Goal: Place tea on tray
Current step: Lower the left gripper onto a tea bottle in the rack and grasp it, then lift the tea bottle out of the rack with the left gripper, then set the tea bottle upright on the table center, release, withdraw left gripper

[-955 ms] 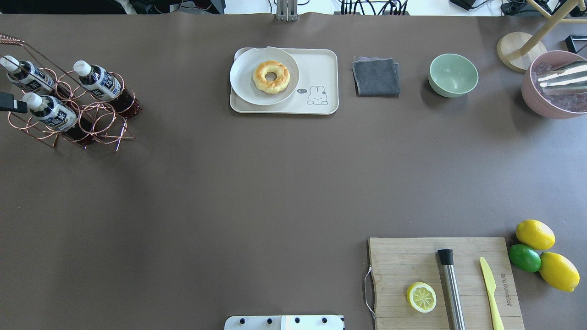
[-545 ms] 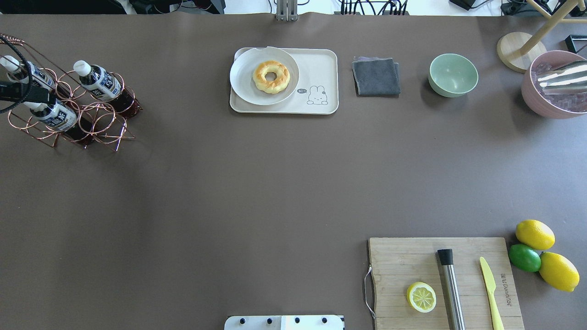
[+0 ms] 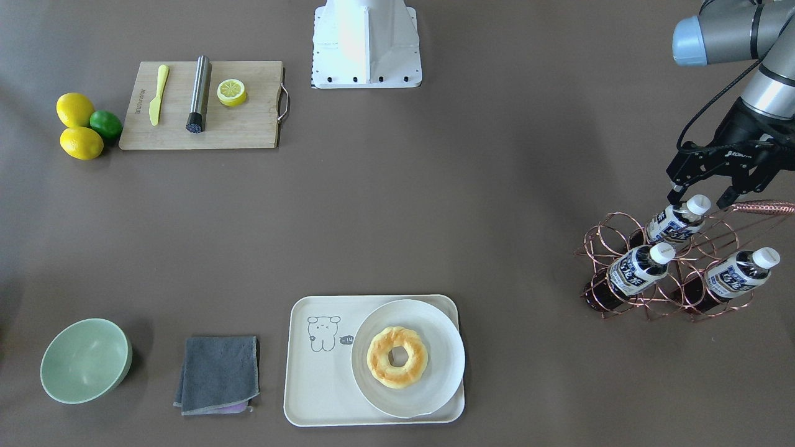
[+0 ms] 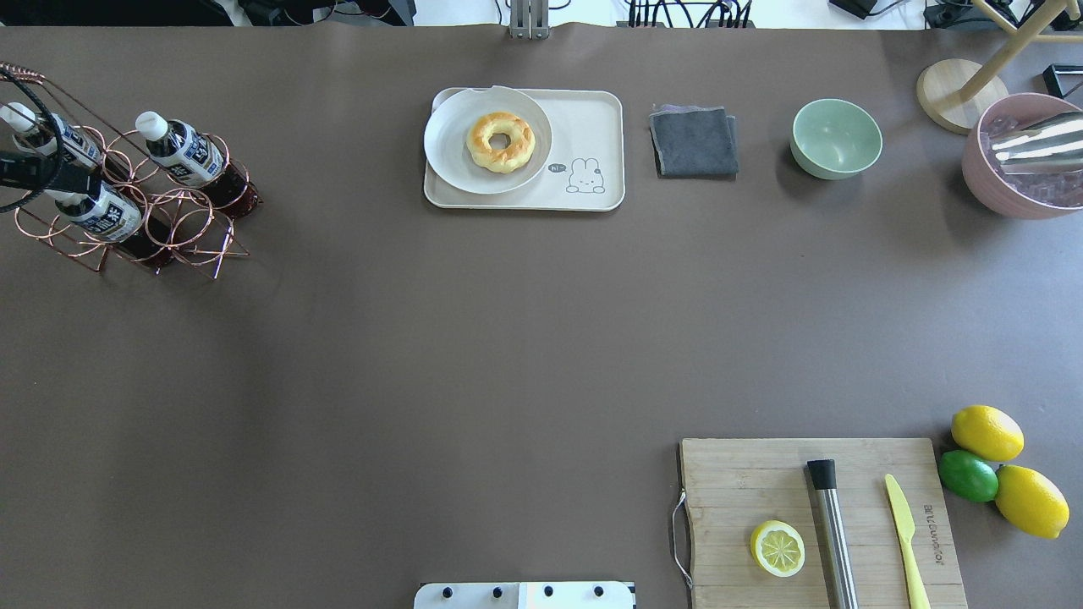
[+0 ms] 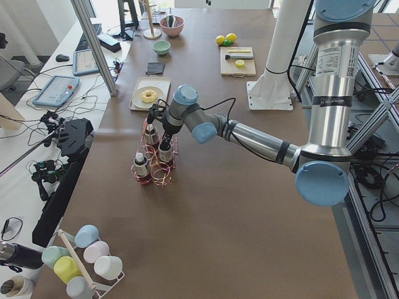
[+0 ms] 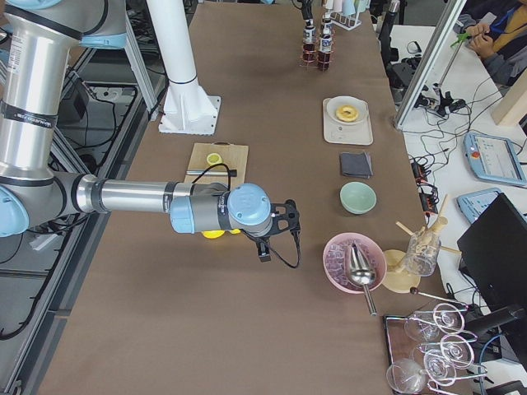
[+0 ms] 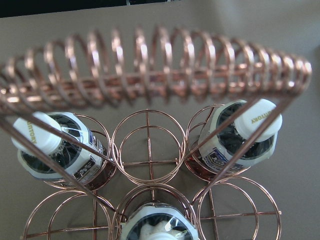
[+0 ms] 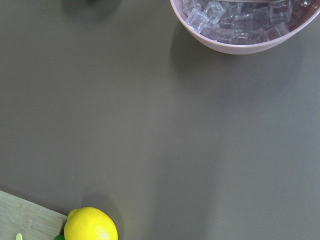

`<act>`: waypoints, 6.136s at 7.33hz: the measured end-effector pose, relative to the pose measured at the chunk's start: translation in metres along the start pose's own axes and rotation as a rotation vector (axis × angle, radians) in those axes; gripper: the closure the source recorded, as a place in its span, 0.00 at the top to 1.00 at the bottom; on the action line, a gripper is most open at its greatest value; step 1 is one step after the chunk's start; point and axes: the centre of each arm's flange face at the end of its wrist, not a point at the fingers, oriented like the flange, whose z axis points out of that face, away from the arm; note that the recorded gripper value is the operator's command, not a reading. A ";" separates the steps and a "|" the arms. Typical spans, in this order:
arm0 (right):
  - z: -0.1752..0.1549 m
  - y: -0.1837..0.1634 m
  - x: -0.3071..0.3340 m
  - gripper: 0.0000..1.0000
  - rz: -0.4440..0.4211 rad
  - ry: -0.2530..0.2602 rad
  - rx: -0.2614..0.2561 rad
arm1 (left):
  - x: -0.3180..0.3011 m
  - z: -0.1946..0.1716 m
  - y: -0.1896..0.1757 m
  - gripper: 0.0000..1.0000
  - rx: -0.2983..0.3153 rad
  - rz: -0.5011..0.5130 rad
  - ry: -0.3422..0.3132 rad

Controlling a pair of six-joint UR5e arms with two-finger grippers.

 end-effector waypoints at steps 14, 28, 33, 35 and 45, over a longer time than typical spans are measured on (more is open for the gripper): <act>0.003 0.000 0.002 1.00 0.006 -0.026 -0.001 | -0.037 -0.137 -0.035 0.00 0.141 -0.065 0.130; 0.003 -0.004 -0.002 0.99 -0.032 -0.026 0.014 | 0.490 -0.072 0.030 0.00 -0.016 -0.180 -0.001; 0.004 -0.002 -0.002 0.99 -0.030 -0.031 0.010 | 0.528 -0.025 0.063 0.00 -0.005 -0.138 -0.007; 0.004 -0.002 -0.002 0.99 -0.029 -0.032 0.010 | 0.530 -0.023 0.067 0.00 -0.007 -0.144 -0.007; 0.007 -0.001 0.002 0.99 -0.018 -0.035 0.004 | 0.527 -0.019 0.070 0.14 -0.010 -0.150 -0.016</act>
